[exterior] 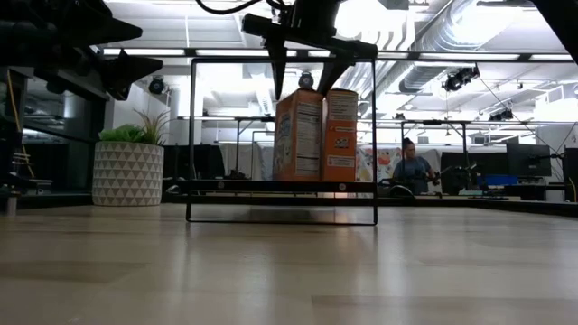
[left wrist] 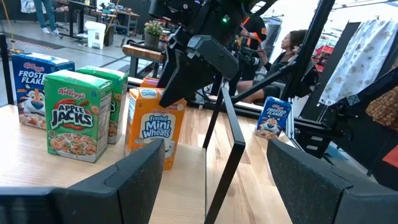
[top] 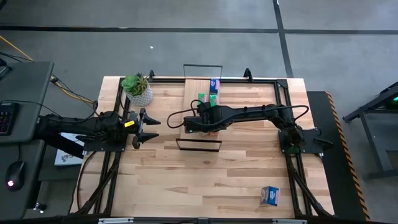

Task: Stack cereal on shelf
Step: Put the orange cereal box aligned with the other orange cereal box on the shelf

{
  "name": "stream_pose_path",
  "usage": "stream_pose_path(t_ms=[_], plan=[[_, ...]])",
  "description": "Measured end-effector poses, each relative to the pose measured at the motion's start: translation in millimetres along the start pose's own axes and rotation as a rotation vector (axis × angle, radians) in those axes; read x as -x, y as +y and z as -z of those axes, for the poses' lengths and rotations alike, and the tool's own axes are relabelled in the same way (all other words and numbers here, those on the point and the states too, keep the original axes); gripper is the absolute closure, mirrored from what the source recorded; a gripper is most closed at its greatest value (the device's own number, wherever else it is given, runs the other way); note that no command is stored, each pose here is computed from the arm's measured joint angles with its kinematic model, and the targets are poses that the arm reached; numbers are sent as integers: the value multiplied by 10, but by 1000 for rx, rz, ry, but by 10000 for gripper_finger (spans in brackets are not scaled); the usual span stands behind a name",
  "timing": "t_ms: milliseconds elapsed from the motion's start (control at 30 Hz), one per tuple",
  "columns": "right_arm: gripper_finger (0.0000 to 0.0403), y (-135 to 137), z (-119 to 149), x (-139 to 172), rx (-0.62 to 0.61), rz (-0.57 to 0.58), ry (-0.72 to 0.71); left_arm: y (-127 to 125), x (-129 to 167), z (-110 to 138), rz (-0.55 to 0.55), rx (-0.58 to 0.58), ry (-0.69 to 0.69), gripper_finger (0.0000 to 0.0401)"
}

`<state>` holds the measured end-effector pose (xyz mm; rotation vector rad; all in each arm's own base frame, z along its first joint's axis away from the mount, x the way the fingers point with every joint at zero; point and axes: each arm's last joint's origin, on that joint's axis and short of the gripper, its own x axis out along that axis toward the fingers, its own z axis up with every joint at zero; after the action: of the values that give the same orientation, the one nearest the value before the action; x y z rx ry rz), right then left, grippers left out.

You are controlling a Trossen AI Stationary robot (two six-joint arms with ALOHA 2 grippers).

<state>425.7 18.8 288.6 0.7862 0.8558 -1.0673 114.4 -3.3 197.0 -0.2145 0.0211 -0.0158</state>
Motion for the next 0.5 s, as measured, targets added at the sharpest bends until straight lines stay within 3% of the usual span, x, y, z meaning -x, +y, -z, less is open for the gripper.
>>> stream_pose_path(t_ms=[333,500], plan=[[133,27,-102,144,49,-22,-99,0,0,4,0,1,4,126],[134,49,-127,236,138,-51,-100,1,0,4,-1,1,5,126]])
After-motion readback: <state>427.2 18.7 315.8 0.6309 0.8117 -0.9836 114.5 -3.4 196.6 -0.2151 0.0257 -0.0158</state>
